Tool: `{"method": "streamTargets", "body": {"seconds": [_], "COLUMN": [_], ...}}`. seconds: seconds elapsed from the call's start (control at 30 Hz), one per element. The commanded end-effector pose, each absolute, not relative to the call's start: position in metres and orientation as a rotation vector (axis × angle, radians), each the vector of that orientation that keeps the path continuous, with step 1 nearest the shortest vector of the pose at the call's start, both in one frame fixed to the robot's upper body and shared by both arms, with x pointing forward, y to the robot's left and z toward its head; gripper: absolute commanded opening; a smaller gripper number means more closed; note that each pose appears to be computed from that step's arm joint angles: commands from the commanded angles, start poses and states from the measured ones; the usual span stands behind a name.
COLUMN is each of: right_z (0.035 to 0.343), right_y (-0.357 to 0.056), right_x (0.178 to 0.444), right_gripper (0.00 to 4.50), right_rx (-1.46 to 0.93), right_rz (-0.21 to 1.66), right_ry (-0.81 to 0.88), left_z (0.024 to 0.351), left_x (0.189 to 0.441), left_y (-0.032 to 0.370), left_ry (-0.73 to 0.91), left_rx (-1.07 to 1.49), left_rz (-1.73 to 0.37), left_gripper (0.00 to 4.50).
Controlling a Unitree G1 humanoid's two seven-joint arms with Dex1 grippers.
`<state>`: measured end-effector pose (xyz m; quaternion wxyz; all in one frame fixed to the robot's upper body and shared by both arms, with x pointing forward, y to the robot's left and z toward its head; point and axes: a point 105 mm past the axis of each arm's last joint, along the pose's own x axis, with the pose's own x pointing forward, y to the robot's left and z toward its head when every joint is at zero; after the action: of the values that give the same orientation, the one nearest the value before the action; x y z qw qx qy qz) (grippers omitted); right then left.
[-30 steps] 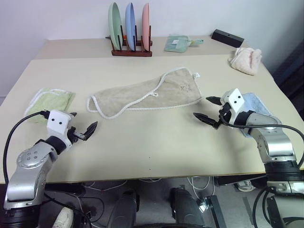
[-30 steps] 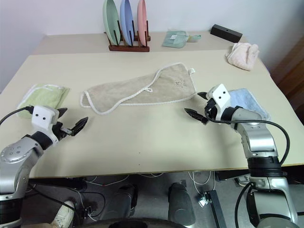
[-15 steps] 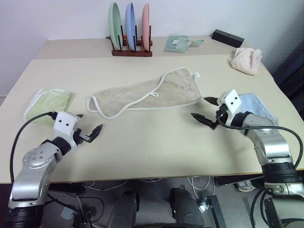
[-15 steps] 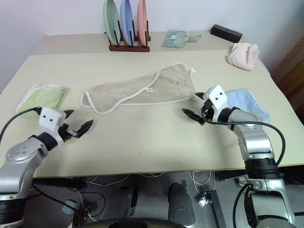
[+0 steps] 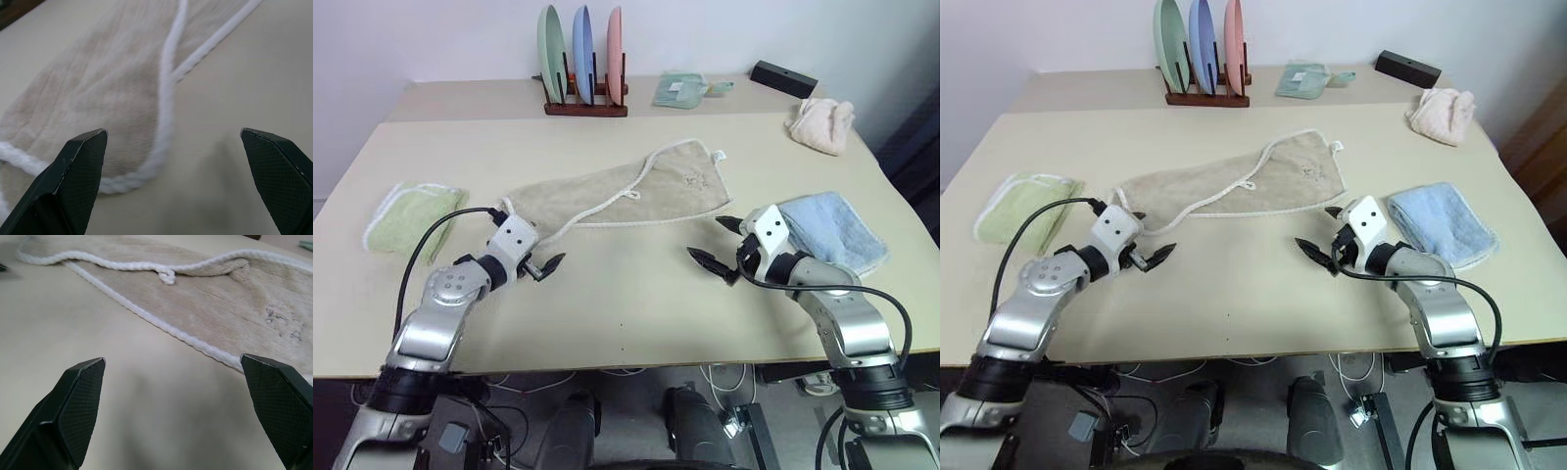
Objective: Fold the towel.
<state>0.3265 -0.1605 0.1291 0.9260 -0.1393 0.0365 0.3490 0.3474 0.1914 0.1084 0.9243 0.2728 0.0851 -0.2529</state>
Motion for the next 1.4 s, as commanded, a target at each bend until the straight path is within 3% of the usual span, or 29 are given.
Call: {"method": "streamTargets", "body": {"seconds": [0.03,0.27,0.3,0.4,0.6,0.63,0.87,1.07,1.2,1.3,1.4], "right_z": [0.143,0.144,0.143,0.141,0.140,0.140,0.139,0.138,0.138,0.138,0.139], "right_y": [-0.157,-0.159,-0.159,-0.157,-0.154,-0.153,-0.150,-0.146,-0.144,-0.141,-0.141], "right_x": [0.323,0.320,0.319,0.317,0.319,0.319,0.324,0.325,0.328,0.331,0.332], "right_gripper": [4.50,4.50,4.50,4.50,4.50,4.50,4.50,4.50,4.50,4.50,4.50], "right_rx": [-0.286,-0.279,-0.278,-0.274,-0.269,-0.269,-0.275,-0.283,-0.290,-0.295,-0.294], "right_rz": [0.707,0.676,0.676,0.674,0.677,0.681,0.701,0.725,0.738,0.746,0.749], "right_ry": [0.024,0.023,0.025,0.027,0.026,0.026,0.023,0.024,0.024,0.021,0.020], "left_z": [0.109,0.100,0.099,0.097,0.100,0.103,0.128,0.127,0.113,0.114,0.117], "left_x": [0.363,0.383,0.384,0.386,0.385,0.384,0.358,0.326,0.303,0.304,0.305], "left_y": [0.195,0.200,0.200,0.203,0.214,0.213,0.207,0.217,0.221,0.220,0.219], "left_ry": [0.163,0.190,0.191,0.193,0.187,0.167,0.047,0.086,0.206,0.222,0.219], "left_rx": [0.605,0.643,0.642,0.650,0.648,0.652,0.659,0.636,0.583,0.540,0.561], "left_rz": [-0.478,-0.468,-0.472,-0.469,-0.433,-0.434,-0.533,-0.624,-0.699,-0.688,-0.663], "left_gripper": [4.44,4.44,4.22,3.29,0.24,0.09,0.09,0.09,0.09,0.94,2.44]}}
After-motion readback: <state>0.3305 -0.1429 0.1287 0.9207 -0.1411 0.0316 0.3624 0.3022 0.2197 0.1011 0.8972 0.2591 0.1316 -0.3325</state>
